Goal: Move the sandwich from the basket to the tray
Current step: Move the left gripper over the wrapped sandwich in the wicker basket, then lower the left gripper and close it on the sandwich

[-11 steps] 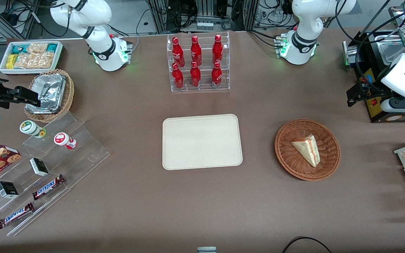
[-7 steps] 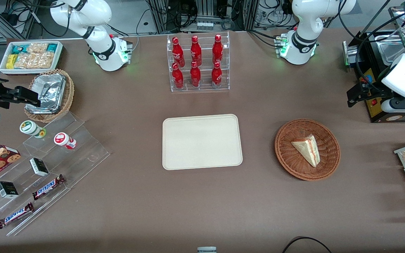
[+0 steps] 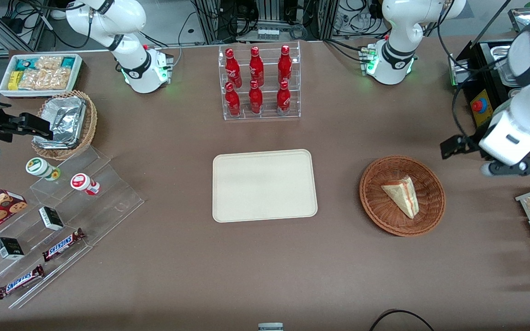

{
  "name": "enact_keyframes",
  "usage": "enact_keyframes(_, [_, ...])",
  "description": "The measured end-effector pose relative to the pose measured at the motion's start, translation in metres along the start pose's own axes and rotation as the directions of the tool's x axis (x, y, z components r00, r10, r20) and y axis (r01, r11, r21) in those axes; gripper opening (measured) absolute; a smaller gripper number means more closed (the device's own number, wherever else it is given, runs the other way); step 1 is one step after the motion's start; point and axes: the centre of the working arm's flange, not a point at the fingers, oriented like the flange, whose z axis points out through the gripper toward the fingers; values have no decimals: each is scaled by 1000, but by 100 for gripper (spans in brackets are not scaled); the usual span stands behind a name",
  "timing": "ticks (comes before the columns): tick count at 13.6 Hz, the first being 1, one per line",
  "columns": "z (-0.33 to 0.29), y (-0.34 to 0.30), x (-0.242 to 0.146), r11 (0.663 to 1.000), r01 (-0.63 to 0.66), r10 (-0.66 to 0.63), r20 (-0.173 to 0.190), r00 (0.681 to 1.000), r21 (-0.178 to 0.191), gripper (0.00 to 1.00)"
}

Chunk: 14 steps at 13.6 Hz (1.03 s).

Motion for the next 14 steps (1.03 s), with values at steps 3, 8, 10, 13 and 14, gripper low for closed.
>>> enact_keyframes(3, [56, 13, 3, 992, 128, -129, -29, 991, -11, 100])
enact_keyframes(8, [114, 32, -5, 958, 286, -287, -55, 956, -33, 100])
enact_keyframes(10, [139, 32, -5, 945, 323, -326, -69, 943, -48, 100])
enact_keyframes(13, [182, 32, -10, 935, 350, -354, -80, 932, -64, 100])
enact_keyframes(14, [196, 32, -12, 931, 358, -363, -81, 928, -68, 100])
